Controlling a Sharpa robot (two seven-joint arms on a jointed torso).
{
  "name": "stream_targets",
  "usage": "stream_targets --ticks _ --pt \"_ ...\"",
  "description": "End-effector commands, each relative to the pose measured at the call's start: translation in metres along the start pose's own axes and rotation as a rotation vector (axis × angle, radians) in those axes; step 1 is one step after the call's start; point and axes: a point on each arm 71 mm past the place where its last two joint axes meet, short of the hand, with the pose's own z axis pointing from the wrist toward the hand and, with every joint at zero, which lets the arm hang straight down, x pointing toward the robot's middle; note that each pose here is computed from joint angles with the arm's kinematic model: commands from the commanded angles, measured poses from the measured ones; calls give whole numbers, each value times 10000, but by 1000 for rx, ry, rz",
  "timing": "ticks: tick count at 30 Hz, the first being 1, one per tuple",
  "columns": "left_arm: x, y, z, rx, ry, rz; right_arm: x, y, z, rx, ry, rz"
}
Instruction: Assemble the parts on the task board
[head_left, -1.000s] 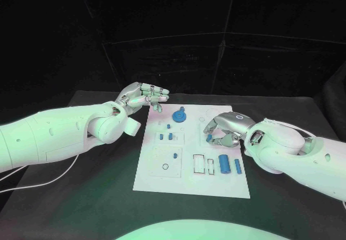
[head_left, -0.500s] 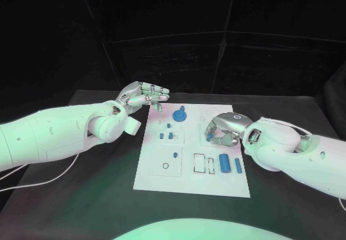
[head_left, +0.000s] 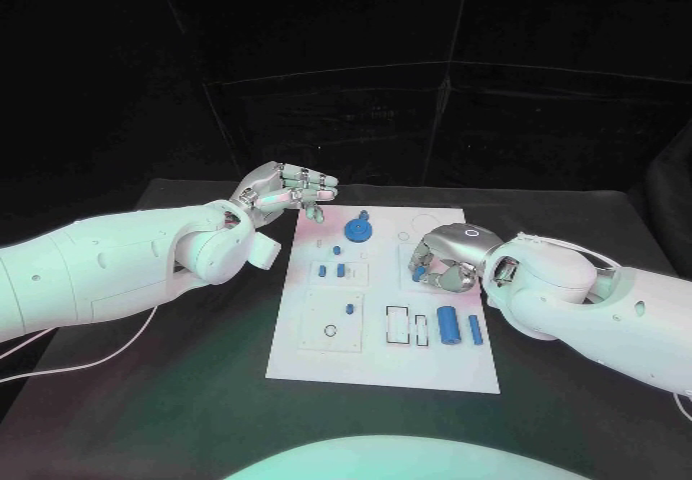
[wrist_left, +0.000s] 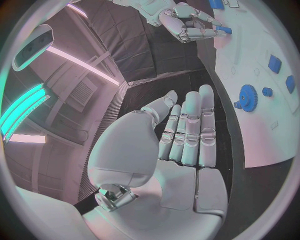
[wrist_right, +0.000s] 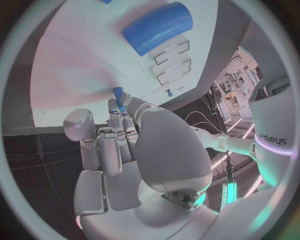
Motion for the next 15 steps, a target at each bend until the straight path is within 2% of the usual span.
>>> stream_targets --ticks 1,10,15 --pt "8 -13 4 4 9 -8 -49 18 0 -12 -52 -3" --pt "-4 -12 -2 4 6 -7 -104 29 -67 -12 -113 21" --pt "-17 -11 -5 3 2 -6 -147 91 -156 -31 -139 58"
